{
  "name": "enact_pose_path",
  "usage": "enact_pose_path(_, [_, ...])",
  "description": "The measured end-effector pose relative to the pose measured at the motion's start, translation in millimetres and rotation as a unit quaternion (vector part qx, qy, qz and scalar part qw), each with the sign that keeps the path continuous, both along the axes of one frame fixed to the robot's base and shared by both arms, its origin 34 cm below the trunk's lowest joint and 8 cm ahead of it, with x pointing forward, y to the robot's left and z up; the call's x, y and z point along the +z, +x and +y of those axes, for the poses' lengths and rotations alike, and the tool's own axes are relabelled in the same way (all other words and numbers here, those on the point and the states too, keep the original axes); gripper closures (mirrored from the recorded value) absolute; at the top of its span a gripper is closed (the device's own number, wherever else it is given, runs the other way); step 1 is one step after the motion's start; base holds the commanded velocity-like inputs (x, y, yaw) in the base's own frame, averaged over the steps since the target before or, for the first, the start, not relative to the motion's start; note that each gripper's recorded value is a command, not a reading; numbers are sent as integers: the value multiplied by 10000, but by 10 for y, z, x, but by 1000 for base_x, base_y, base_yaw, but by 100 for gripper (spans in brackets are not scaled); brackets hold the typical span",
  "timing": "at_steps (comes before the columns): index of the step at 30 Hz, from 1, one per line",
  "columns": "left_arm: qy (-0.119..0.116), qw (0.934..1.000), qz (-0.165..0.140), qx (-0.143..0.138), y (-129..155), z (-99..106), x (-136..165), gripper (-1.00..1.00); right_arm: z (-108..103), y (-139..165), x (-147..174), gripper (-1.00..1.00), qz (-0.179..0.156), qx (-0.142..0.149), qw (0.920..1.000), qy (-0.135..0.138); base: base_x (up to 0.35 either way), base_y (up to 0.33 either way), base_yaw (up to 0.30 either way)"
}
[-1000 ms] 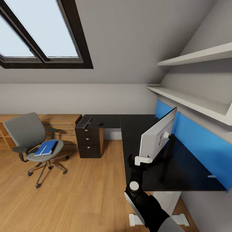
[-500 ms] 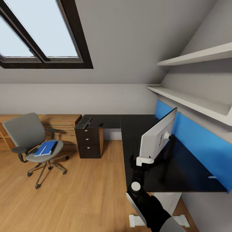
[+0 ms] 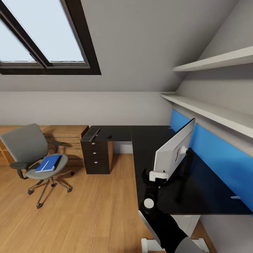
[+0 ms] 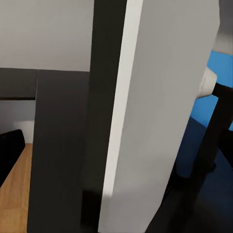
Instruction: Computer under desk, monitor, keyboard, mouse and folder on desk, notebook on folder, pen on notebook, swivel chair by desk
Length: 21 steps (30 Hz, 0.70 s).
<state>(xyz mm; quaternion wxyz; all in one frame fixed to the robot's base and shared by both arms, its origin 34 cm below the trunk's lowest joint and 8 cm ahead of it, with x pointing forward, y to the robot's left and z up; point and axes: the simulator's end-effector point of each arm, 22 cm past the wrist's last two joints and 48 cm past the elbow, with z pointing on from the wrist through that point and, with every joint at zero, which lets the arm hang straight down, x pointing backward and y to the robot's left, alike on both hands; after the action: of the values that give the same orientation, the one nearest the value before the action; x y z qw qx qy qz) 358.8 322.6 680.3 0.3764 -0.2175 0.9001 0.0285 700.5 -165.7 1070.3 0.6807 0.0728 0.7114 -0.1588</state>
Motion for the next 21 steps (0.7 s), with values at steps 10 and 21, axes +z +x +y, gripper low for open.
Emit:
enact_pose_path(10, [-2,10000,-2,-4,-1,-5,1,-100,-44,1,-2,-100,-9,-18,10000,-32,69,0,0])
enact_pose_path(21, [-2,10000,0,-2,0,-3,0,-100,-49,4,-5,-100,-8,-20,10000,-36,77,0,0])
